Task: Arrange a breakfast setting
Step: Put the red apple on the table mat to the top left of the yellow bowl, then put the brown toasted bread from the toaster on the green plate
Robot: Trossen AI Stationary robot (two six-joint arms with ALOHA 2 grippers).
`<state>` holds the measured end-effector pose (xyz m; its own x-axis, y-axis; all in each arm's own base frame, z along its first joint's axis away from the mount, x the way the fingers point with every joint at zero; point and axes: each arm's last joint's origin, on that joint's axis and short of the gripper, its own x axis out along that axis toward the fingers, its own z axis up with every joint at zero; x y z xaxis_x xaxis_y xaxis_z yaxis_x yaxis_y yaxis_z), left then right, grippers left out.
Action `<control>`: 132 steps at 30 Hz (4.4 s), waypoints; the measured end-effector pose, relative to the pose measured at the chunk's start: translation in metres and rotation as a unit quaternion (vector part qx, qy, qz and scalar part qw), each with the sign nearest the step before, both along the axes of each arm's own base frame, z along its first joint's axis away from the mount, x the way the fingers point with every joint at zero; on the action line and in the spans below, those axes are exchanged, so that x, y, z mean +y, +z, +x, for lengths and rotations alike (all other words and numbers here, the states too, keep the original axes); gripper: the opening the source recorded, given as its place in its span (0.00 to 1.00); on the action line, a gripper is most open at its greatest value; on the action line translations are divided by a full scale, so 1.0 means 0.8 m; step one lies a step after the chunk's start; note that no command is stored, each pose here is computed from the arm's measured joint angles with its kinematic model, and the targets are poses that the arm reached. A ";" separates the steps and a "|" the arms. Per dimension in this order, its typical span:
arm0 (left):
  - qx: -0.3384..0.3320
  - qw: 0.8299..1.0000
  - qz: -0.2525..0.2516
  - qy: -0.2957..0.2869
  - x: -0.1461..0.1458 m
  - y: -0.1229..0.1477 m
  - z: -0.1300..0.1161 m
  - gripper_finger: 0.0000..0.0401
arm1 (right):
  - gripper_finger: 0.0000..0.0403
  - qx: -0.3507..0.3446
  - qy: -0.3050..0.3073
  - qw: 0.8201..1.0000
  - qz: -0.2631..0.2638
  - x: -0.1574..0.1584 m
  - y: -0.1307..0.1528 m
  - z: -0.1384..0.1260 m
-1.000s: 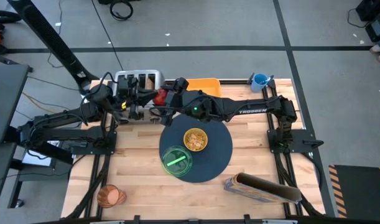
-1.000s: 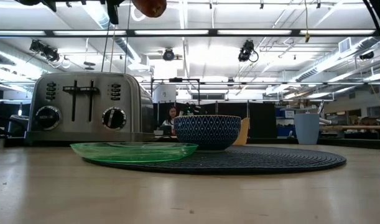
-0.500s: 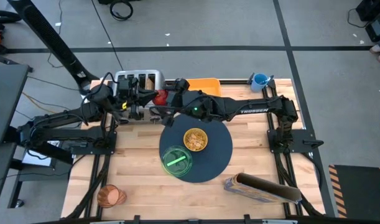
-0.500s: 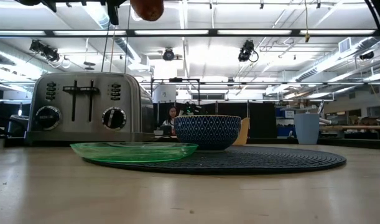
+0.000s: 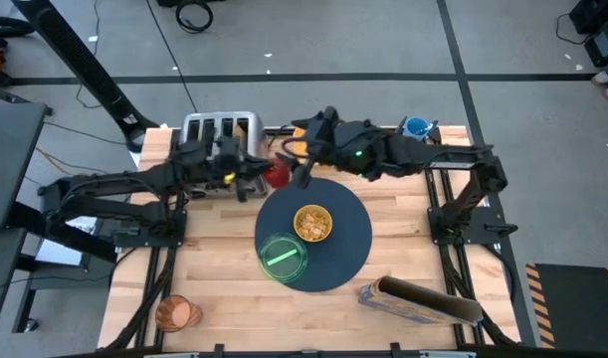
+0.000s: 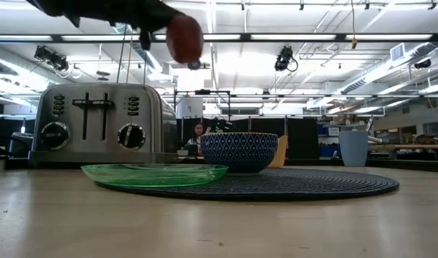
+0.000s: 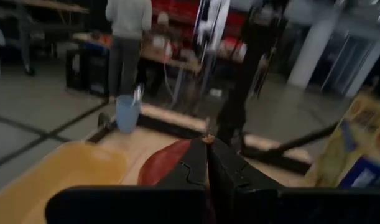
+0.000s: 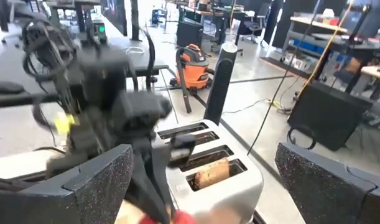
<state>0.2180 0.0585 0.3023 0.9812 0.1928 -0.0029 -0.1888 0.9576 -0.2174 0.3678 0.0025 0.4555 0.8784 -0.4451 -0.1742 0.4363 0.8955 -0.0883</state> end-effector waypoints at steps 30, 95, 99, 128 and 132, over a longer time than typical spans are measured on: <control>0.105 0.951 0.026 0.290 -0.107 -0.126 0.093 0.01 | 0.98 0.015 -0.022 0.996 0.081 0.018 0.014 -0.050; 0.162 0.937 0.025 0.307 -0.116 -0.202 0.120 0.33 | 0.98 0.017 0.024 0.981 0.192 0.024 0.006 -0.051; 0.174 0.939 -0.010 0.295 -0.120 -0.176 0.101 0.36 | 0.98 0.020 0.035 0.981 0.187 0.025 0.007 -0.050; 0.162 0.872 0.030 0.461 0.022 -0.039 -0.008 0.36 | 0.98 0.045 0.057 0.989 0.130 0.037 0.000 -0.048; 0.175 0.859 0.020 0.481 0.050 -0.041 -0.018 0.36 | 0.98 0.053 0.065 0.988 0.130 0.047 -0.009 -0.046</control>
<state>0.2033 0.0983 0.2692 0.3084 0.9207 -0.2389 -0.9439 0.3274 0.0431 0.3312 0.0397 0.4481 0.8957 -0.2575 -0.3624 0.3165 0.9419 0.1129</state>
